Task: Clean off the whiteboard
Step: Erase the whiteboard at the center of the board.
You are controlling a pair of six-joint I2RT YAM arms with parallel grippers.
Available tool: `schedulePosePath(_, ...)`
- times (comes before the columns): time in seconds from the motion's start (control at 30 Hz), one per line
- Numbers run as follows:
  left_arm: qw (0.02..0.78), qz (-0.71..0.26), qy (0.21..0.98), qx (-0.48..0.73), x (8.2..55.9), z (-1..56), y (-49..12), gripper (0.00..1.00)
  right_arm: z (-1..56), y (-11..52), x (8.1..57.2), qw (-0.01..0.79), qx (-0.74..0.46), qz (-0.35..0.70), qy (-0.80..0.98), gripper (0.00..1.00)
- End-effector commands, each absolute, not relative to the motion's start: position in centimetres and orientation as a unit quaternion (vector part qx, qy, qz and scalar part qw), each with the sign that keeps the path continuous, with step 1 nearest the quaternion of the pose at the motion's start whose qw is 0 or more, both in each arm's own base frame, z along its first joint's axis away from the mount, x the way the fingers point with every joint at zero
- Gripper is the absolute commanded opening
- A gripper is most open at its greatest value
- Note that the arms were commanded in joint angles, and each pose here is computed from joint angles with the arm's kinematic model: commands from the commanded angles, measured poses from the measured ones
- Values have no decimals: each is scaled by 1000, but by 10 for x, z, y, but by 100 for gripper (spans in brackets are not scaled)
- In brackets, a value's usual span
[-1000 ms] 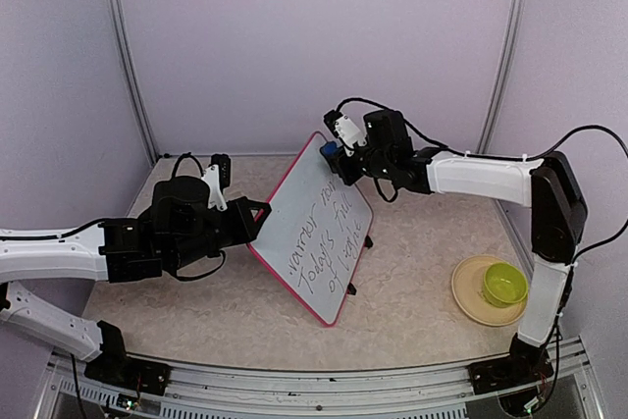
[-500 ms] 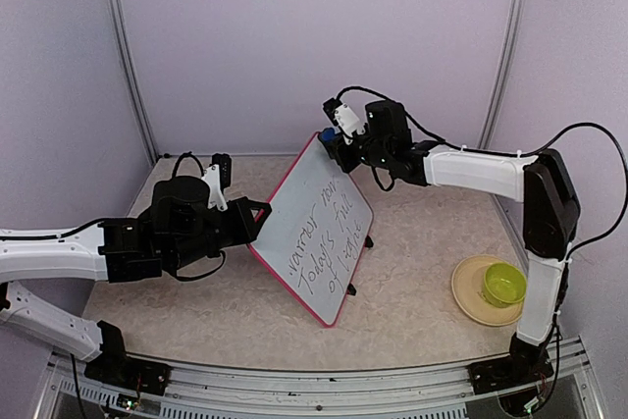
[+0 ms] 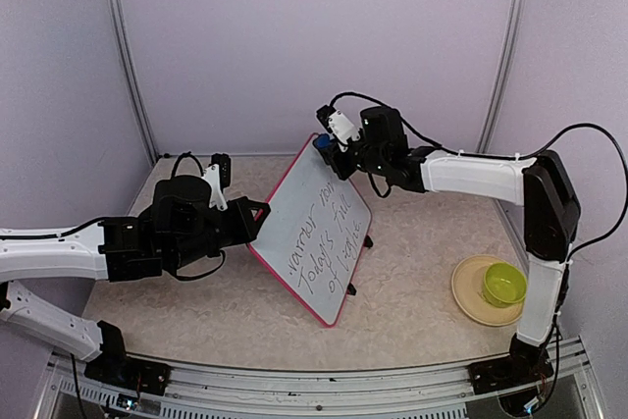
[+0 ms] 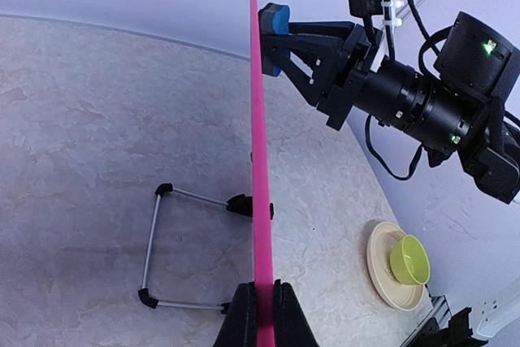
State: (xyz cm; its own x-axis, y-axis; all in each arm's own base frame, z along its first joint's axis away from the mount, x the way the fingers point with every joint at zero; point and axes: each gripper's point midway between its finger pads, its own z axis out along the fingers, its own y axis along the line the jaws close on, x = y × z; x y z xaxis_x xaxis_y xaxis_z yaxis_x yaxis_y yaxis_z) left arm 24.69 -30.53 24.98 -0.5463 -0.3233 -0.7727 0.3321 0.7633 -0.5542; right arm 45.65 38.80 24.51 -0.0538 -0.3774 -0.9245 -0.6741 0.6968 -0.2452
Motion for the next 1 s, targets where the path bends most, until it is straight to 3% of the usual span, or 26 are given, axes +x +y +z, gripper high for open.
schedulePosePath(0.0,445,-383,806,71,224,254,-333,0,224,410,422,551,-409,149,712,0)
schedulePosePath(0.97,446,-389,803,68,221,258,-332,0,232,455,317,553,-457,171,676,0)
